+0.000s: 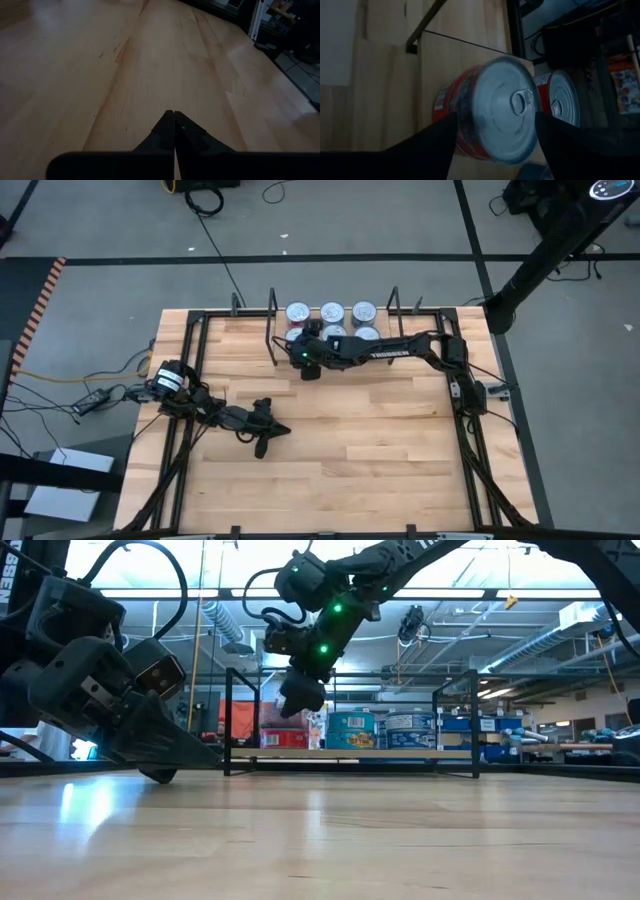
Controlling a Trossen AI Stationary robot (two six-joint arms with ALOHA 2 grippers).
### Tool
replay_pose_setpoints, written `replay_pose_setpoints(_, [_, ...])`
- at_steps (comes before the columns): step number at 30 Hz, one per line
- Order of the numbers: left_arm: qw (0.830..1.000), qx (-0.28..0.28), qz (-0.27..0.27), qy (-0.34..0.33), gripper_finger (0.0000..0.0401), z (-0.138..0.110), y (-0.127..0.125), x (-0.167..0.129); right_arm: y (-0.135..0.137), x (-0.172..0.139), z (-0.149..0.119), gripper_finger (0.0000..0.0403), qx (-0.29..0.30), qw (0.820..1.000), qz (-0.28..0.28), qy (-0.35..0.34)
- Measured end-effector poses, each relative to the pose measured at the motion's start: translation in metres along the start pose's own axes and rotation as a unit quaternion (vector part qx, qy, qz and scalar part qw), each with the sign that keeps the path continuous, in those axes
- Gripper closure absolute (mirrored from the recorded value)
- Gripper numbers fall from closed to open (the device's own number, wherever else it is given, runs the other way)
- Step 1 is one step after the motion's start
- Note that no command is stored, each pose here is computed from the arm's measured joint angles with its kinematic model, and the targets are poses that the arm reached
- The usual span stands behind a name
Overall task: Stack canned seafood by type on shelf
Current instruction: Stack the red tuna can on top of the other red tuna can, then return to Home Position
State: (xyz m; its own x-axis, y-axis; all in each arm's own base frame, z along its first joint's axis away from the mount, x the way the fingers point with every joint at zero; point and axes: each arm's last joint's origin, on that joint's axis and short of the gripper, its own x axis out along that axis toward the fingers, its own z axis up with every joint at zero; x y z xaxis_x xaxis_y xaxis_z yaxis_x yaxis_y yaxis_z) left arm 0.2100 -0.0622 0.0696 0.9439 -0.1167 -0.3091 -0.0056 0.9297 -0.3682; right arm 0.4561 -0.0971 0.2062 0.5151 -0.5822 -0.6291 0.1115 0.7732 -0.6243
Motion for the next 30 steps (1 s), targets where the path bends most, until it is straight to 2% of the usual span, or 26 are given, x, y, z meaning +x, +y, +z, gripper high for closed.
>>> replay_pose_setpoints(9, [1.000,0.000,0.000,0.000,0.0398,0.000,0.000,0.000,-0.004,0.000,-0.001,0.0133,0.003,1.000,-0.002,0.004])
replay_pose_setpoints(14, [1.000,0.000,0.000,0.000,0.0398,0.000,0.000,0.000,-0.014,-0.020,0.010,0.0156,0.003,1.000,-0.002,-0.006])
replay_pose_setpoints(17, [1.000,0.004,-0.001,-0.003,0.0398,0.001,0.000,0.000,-0.020,-0.035,0.017,0.0194,0.012,1.000,0.002,-0.009])
replay_pose_setpoints(19, [1.000,0.008,-0.003,-0.007,0.0398,0.001,-0.001,0.000,-0.023,-0.045,0.019,0.0232,0.019,1.000,0.010,-0.015])
replay_pose_setpoints(21, [1.000,0.006,-0.006,-0.011,0.0398,0.002,-0.001,0.000,-0.028,-0.057,0.021,0.0284,0.038,0.999,0.011,-0.023])
replay_pose_setpoints(24, [1.000,0.006,-0.008,-0.012,0.0398,0.003,-0.001,0.000,-0.033,-0.074,0.021,0.0373,0.065,0.997,0.040,-0.031])
replay_pose_setpoints(25, [1.000,0.007,-0.008,-0.013,0.0398,0.003,-0.001,0.000,-0.034,-0.079,0.021,0.0387,0.074,0.995,0.061,-0.035])
replay_pose_setpoints(28, [1.000,0.008,-0.009,-0.016,0.0398,0.003,-0.001,0.000,-0.037,-0.095,0.022,0.0389,0.117,0.986,0.108,-0.058])
replay_pose_setpoints(30, [1.000,0.009,-0.011,-0.021,0.0398,0.004,-0.002,0.000,-0.037,-0.104,0.020,0.0396,0.124,0.981,0.131,-0.071])
